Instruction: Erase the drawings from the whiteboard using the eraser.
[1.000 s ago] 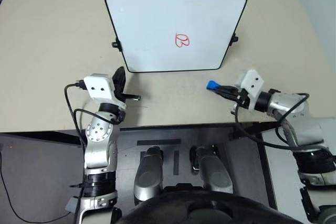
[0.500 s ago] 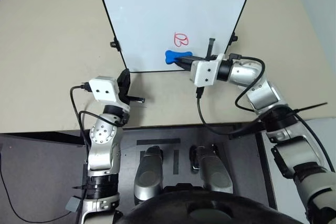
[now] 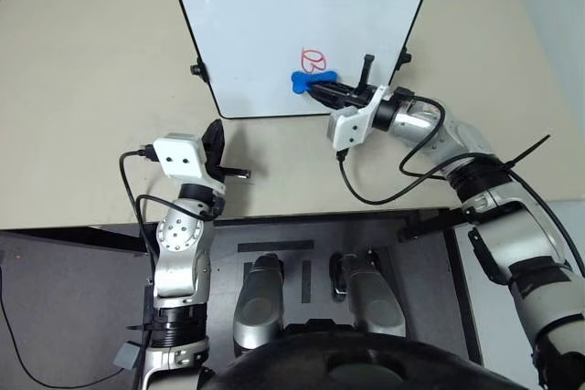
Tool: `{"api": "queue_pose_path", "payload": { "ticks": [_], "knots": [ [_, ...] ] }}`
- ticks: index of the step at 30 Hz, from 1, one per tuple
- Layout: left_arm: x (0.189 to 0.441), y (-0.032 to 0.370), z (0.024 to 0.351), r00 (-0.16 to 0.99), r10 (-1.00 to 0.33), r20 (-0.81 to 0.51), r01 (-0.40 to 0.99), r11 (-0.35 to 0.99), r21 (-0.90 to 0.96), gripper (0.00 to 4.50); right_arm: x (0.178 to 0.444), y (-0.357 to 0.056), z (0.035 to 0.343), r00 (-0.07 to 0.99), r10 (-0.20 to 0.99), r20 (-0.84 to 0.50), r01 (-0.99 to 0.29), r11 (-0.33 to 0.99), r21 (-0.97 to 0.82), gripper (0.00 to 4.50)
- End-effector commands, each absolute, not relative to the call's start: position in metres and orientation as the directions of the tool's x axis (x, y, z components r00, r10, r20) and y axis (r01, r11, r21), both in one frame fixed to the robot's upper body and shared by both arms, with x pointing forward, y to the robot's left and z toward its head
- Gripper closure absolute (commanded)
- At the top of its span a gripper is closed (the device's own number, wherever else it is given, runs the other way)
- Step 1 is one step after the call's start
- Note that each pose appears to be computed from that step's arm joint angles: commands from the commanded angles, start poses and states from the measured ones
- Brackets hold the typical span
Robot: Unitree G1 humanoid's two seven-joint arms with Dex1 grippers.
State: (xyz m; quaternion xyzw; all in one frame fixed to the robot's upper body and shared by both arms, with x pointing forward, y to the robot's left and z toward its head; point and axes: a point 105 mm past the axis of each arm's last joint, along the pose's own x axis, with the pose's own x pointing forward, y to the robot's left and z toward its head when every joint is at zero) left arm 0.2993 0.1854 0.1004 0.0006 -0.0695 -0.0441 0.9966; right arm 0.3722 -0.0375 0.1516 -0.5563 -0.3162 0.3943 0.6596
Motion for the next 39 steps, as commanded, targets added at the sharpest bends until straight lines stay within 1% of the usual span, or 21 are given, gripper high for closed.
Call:
{"api": "queue_pose_path", "payload": {
  "ticks": [1,4,8,10,13,18,20,24,26,31,39],
  "knots": [
    [0.3,0.183,0.117,0.974,-0.101,0.204,0.099,0.995,0.023,4.5,0.388,-0.055,0.198,0.551,0.819,0.161,-0.01,0.199,-0.98,4.48],
    [0.301,0.182,0.117,0.973,-0.107,0.204,0.105,0.994,0.022,4.5,0.39,-0.059,0.206,0.556,0.807,0.199,0.023,0.224,-0.974,4.48],
    [0.303,0.18,0.117,0.973,-0.112,0.203,0.11,0.994,0.021,4.5,0.39,-0.062,0.206,0.56,0.802,0.207,0.03,0.23,-0.973,4.48],
    [0.303,0.179,0.117,0.972,-0.115,0.203,0.114,0.993,0.021,4.5,0.389,-0.061,0.199,0.56,0.807,0.187,0.006,0.222,-0.975,4.48],
    [0.304,0.179,0.117,0.972,-0.117,0.203,0.115,0.993,0.021,4.5,0.385,-0.058,0.179,0.56,0.819,0.126,-0.06,0.192,-0.98,4.48],
    [0.304,0.179,0.118,0.972,-0.121,0.203,0.119,0.993,0.023,4.5,0.383,-0.06,0.139,0.579,0.816,0.002,-0.184,0.133,-0.974,4.48],
    [0.304,0.18,0.118,0.972,-0.122,0.202,0.119,0.993,0.024,4.5,0.383,-0.061,0.133,0.583,0.812,-0.02,-0.207,0.125,-0.97,4.48],
    [0.303,0.18,0.118,0.972,-0.124,0.201,0.121,0.992,0.025,4.5,0.384,-0.062,0.131,0.584,0.811,-0.035,-0.224,0.119,-0.967,4.48],
    [0.303,0.179,0.118,0.972,-0.127,0.2,0.124,0.992,0.026,4.5,0.386,-0.063,0.135,0.589,0.808,-0.022,-0.208,0.125,-0.97,4.48],
    [0.303,0.179,0.118,0.971,-0.13,0.199,0.127,0.992,0.026,4.5,0.39,-0.068,0.168,0.6,0.791,0.117,-0.081,0.206,-0.975,4.48],
    [0.306,0.176,0.118,0.97,-0.14,0.199,0.138,0.99,0.023,4.5,0.381,-0.05,0.211,0.515,0.823,0.238,0.017,0.267,-0.963,4.48]
  ]
}}
